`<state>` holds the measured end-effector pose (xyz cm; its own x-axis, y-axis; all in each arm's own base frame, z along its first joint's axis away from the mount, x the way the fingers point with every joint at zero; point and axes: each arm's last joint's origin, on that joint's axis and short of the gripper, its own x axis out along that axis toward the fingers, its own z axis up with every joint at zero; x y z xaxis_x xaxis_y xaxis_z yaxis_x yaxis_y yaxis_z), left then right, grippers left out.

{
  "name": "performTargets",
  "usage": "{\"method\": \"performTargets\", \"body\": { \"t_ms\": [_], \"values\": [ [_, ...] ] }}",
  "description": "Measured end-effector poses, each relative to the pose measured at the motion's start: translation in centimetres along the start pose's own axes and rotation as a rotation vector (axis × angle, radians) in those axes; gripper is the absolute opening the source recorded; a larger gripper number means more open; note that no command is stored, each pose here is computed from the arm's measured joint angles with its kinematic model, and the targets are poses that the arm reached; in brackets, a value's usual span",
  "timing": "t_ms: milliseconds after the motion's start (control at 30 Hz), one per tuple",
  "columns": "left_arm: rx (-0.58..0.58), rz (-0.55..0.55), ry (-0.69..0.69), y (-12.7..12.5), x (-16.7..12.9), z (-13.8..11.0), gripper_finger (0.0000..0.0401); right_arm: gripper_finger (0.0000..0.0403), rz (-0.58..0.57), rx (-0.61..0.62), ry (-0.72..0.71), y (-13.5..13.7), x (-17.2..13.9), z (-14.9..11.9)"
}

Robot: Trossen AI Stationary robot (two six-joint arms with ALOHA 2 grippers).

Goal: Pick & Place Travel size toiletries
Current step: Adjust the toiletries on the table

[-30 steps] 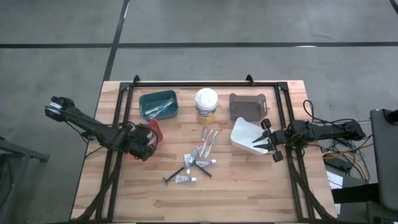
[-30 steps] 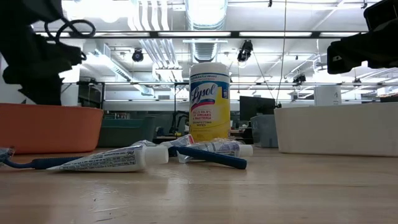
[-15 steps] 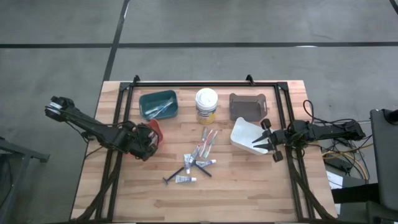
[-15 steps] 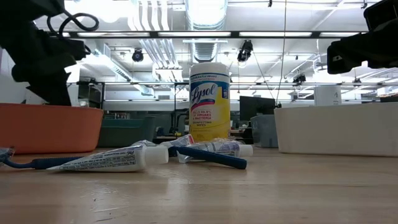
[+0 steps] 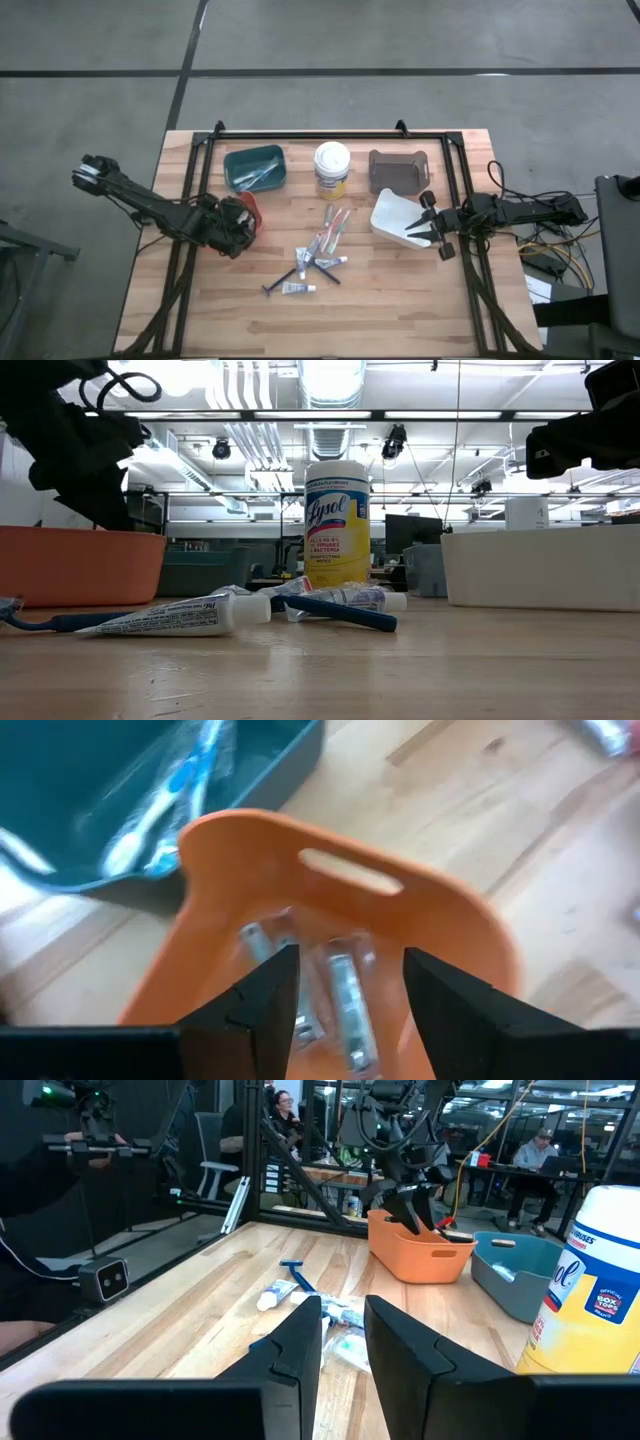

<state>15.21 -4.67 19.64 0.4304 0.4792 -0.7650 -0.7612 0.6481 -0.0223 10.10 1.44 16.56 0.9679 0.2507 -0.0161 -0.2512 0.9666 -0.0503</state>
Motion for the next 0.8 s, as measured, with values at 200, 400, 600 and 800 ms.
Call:
{"method": "performTargets", "body": {
  "t_ms": [200,400,600,800],
  "values": [
    [0.046,-0.122,-0.059,-1.4,-0.1,0.6,0.0186,0.0068,0.000,0.000,0.000,0.0,0.0,0.0],
    [0.093,-0.247,-0.122,-2.8,-0.4,1.4,0.0185,0.0076,0.000,0.000,0.000,0.0,0.0,0.0],
    [0.135,-0.366,-0.194,-4.0,-0.9,2.2,0.0184,0.0082,0.000,0.000,0.000,0.0,0.0,0.0],
    [0.199,-0.451,-0.266,-5.0,-1.3,2.8,0.0184,0.0074,0.000,0.000,0.000,0.0,0.0,0.0]
  ]
}}
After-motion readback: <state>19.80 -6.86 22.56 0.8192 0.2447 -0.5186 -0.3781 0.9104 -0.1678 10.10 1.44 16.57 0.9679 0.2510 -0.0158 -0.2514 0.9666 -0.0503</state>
